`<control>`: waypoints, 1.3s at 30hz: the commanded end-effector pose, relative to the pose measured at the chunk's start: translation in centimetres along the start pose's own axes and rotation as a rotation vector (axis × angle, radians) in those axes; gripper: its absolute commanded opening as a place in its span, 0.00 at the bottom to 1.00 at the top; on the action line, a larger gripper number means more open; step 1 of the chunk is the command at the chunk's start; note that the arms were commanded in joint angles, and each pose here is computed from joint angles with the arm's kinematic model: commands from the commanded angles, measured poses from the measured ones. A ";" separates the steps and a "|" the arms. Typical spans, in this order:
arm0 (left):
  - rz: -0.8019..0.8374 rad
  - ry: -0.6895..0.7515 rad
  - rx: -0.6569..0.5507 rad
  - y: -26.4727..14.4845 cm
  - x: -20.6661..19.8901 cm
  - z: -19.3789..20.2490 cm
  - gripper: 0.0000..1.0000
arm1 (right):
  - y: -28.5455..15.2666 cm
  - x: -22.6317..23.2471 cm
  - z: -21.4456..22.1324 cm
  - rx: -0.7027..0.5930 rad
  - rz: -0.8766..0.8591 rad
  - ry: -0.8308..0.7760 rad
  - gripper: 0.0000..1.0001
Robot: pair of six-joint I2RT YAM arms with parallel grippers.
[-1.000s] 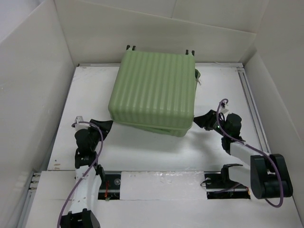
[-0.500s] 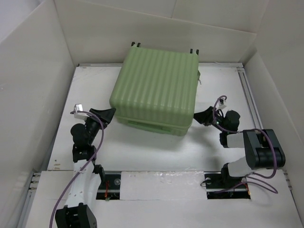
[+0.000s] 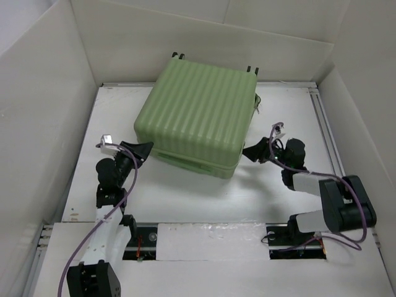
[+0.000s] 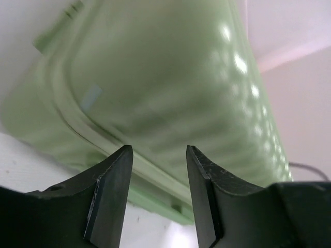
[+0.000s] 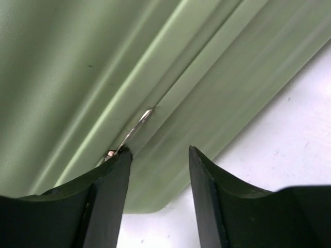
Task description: Pack the luggage
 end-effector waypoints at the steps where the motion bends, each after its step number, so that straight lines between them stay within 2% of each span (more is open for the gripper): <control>1: 0.085 0.092 0.054 -0.3 -1.9 1.0 0.41 | 1.3 2.6 -1.7 -0.055 0.092 -0.155 0.54; 3: -0.004 0.118 0.099 -0.8 -0.4 2.4 0.41 | 1.7 2.2 -0.4 -0.018 0.220 -0.199 0.51; 5: 0.004 0.146 0.128 -1.1 -0.3 3.3 0.41 | 1.8 2.6 -0.9 -0.032 0.292 -0.217 0.47; 6: -0.019 0.134 0.180 -1.5 0.6 4.7 0.41 | 1.7 2.8 -0.3 -0.006 0.324 -0.225 0.47; 9: -0.031 0.131 0.206 -2.0 1.5 5.8 0.45 | 1.4 2.6 -1.6 -0.053 0.440 -0.260 0.46; 12: -0.080 0.147 0.226 -2.4 2.7 6.4 0.49 | 1.3 3.0 -1.2 -0.023 0.413 -0.254 0.46; 15: -0.116 0.166 0.250 -2.1 3.3 6.8 0.61 | 1.7 3.9 -0.4 0.026 0.391 -0.266 0.46; 18: -0.150 0.143 0.312 -1.5 4.4 7.7 0.65 | 1.8 4.4 0.2 0.049 0.378 -0.270 0.46; 19: -0.137 0.142 0.321 -1.3 4.3 7.7 0.65 | 1.7 4.6 0.5 0.060 0.375 -0.271 0.32; 21: -0.085 0.108 0.335 -1.1 4.1 8.3 0.65 | 2.0 5.3 0.8 0.093 0.370 -0.263 0.27; 25: -0.012 0.101 0.303 -0.9 3.0 8.0 0.68 | 2.4 6.7 2.6 0.150 0.317 -0.269 0.27; 29: 0.010 0.100 0.354 -0.7 2.9 8.4 0.70 | 2.5 7.5 3.8 0.180 0.289 -0.271 0.38; 33: 0.061 0.085 0.368 -0.2 2.2 8.5 0.70 | 2.2 7.9 4.7 0.194 0.272 -0.257 0.42; 35: 0.065 0.090 0.354 0.3 2.0 8.1 0.68 | 2.0 8.1 5.0 0.189 0.275 -0.247 0.42; 39: 0.079 0.086 0.343 1.6 1.3 8.2 0.55 | 2.3 8.3 5.3 0.199 0.232 -0.243 0.42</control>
Point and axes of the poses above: each gripper's point midway between its finger pads, its own y axis out along the fingers, its own x axis along the line the jaws close on, z = x × y, the point moved 5 cm from there along -y, back along the fingers, and after that the axes turned 1 degree about -y, right-handed, at the moved point
